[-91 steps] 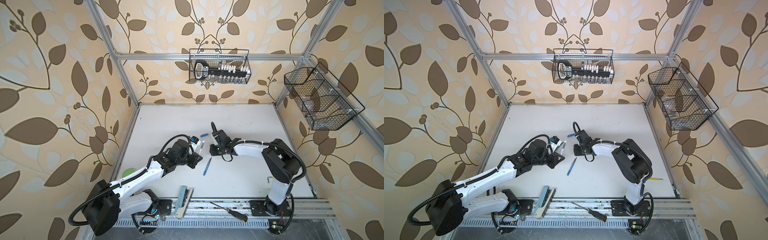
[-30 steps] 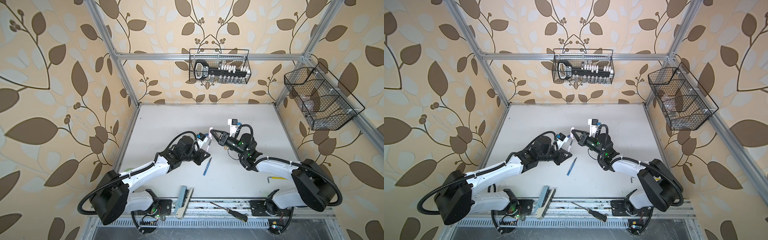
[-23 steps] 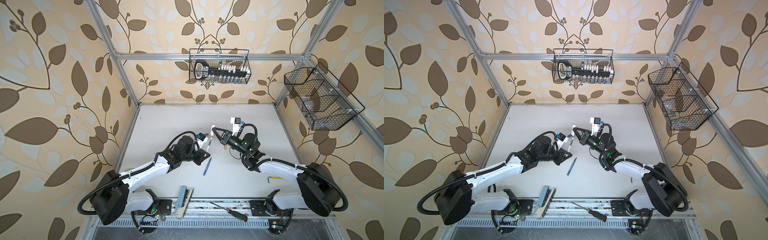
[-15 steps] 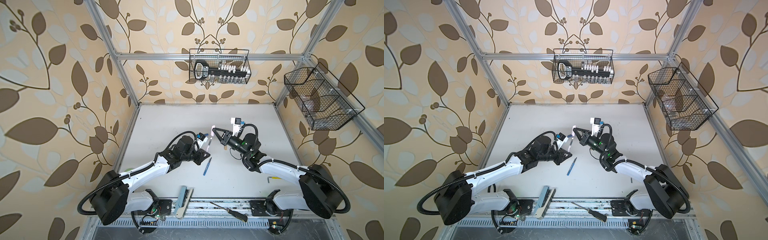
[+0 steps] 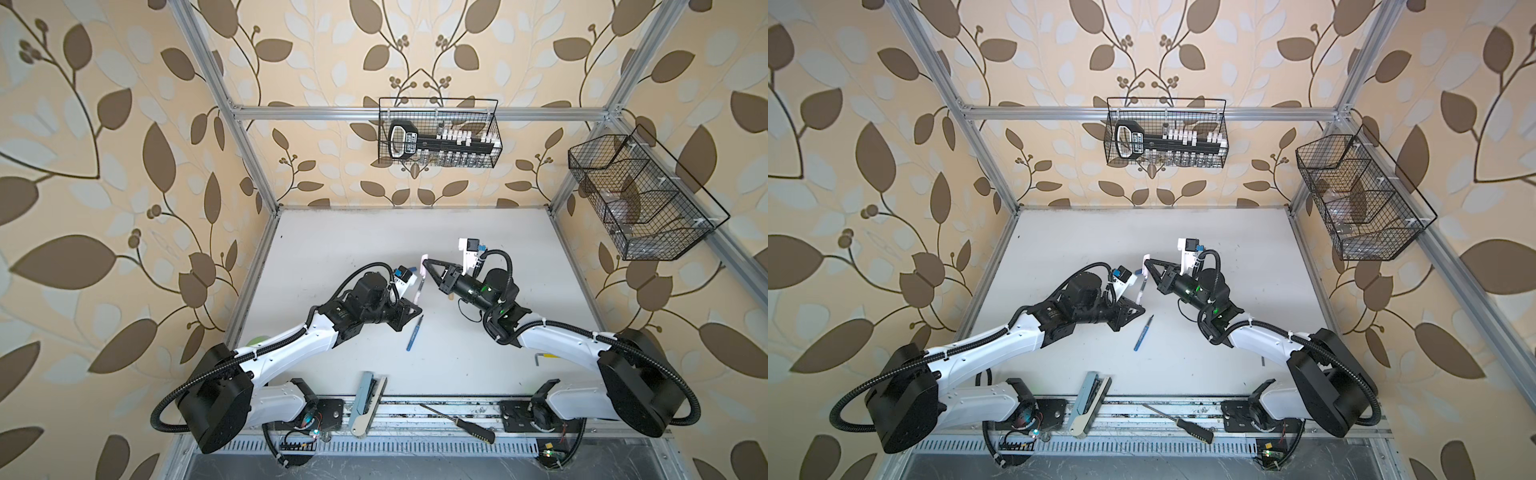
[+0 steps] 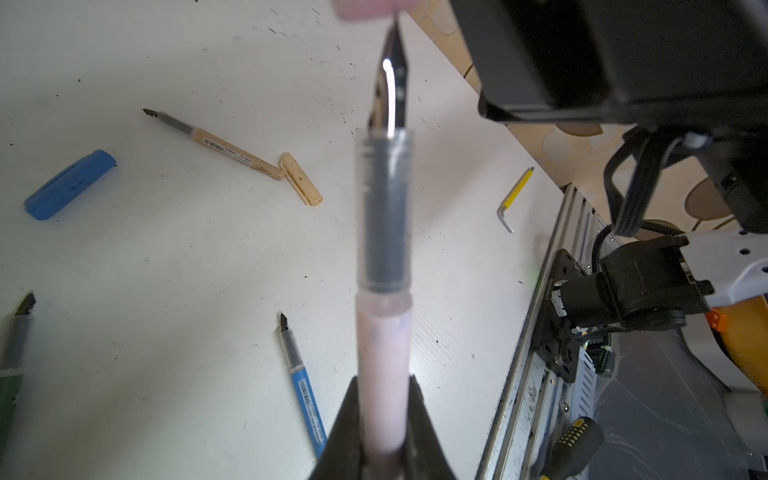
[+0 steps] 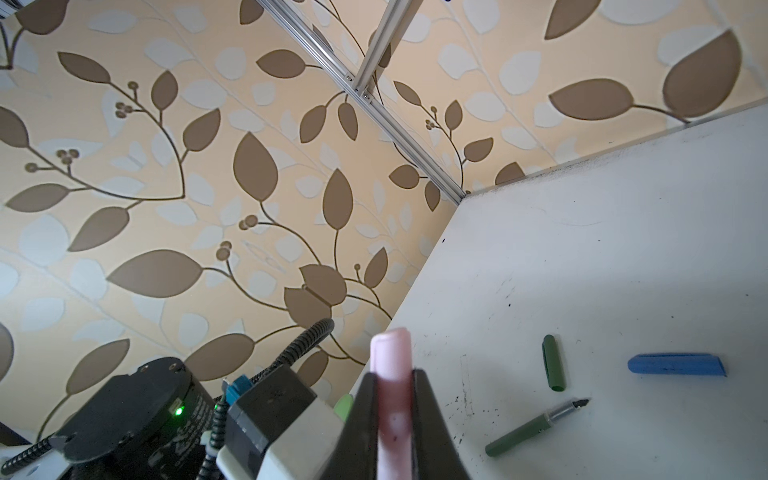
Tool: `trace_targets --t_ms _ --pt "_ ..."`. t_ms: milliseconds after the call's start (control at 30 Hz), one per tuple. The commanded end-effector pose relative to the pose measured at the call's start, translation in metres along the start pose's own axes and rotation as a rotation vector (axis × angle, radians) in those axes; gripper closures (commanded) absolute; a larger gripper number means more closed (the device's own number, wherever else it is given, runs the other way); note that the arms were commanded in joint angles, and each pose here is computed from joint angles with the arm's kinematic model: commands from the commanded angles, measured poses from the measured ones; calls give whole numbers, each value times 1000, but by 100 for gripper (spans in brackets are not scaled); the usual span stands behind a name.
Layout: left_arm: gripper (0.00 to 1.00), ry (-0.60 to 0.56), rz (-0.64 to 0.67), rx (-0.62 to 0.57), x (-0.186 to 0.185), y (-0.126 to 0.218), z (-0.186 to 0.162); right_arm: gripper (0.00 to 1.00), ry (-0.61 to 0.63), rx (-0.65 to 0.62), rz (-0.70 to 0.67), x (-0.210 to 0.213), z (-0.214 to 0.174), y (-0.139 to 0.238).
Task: Insert the pens into the pen caps
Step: 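Push the pink cap down over the pen nib with the right gripper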
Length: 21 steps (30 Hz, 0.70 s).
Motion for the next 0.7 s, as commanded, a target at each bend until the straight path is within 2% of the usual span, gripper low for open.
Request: trace_targets --t_ms 0,367,667 --pt "86 -50 -41 -93 -19 12 31 87 10 -11 -7 -3 -3 3" --pt "86 -55 -22 -101 -17 11 33 86 9 -17 11 2 -2 8" --pt "86 -74 -45 -189 -25 17 55 85 -12 -37 35 4 -8 12"
Point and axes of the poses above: each gripper's point midway between its finger pads, its own y axis back along the fingers, its own x axis along the line the jaws close on, z = x × y, the point moved 3 cm from there along y, back along the fingers, and after that the axes turned 1 degree about y, right-handed, at the moved point
